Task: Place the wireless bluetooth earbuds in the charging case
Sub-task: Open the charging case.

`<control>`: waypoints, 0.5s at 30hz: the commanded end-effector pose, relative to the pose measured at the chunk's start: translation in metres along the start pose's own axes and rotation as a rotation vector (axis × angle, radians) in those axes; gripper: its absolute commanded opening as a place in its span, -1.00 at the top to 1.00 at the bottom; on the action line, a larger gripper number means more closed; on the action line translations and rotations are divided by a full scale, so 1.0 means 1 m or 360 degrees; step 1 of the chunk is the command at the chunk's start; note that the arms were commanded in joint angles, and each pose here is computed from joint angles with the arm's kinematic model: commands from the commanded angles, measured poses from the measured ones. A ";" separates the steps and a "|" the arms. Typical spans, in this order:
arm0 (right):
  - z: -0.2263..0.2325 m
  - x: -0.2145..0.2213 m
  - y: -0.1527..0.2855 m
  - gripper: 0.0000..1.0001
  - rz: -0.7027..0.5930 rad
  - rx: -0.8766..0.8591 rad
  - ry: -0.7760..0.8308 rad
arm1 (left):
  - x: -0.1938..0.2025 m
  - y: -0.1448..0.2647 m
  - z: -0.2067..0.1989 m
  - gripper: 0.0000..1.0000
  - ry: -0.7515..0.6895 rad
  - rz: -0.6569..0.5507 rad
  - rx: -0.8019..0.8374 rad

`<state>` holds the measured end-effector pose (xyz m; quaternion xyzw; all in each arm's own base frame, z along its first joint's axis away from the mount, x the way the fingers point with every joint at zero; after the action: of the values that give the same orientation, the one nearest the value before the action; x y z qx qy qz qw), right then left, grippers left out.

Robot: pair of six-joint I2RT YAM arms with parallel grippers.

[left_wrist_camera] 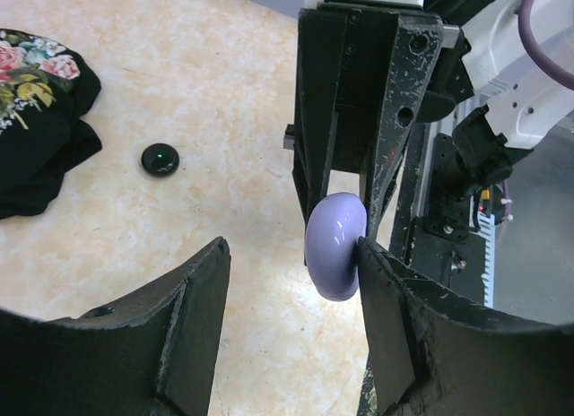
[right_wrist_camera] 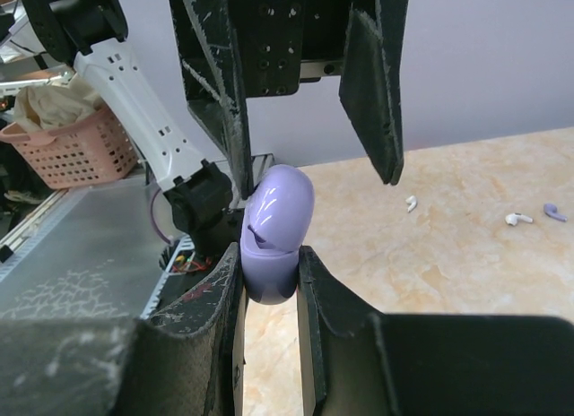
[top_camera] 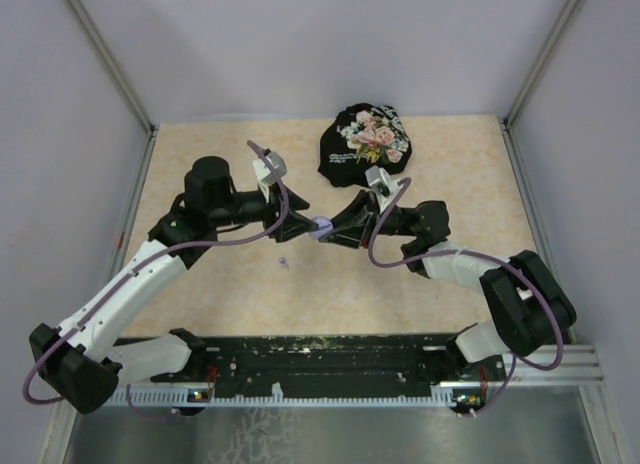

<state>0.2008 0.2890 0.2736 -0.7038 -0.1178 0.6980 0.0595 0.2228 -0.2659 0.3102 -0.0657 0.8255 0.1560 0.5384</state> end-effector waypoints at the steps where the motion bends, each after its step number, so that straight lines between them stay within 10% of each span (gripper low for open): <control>1: 0.016 -0.010 -0.002 1.00 -0.0029 -0.0130 0.0125 | -0.026 0.006 0.011 -0.27 -0.0062 -0.0147 -0.0163; 15: 0.012 -0.005 0.001 1.00 -0.0067 -0.0046 0.0207 | -0.027 0.014 0.011 -0.36 -0.0020 -0.0174 -0.0231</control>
<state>0.1909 0.2875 0.2699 -0.7114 -0.1304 0.6890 0.0463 0.2410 -0.2569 0.3168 -0.1230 0.8107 0.1890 0.5404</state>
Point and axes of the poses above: each gripper's point midway between its finger pads, its own y axis back along the fingers, its own z axis along the line the jaws close on, x = y × z, the point moved 2 cm from there along y, back along the fingers, and after that the axes turned 12 degrees about y, right-handed, at the moved point
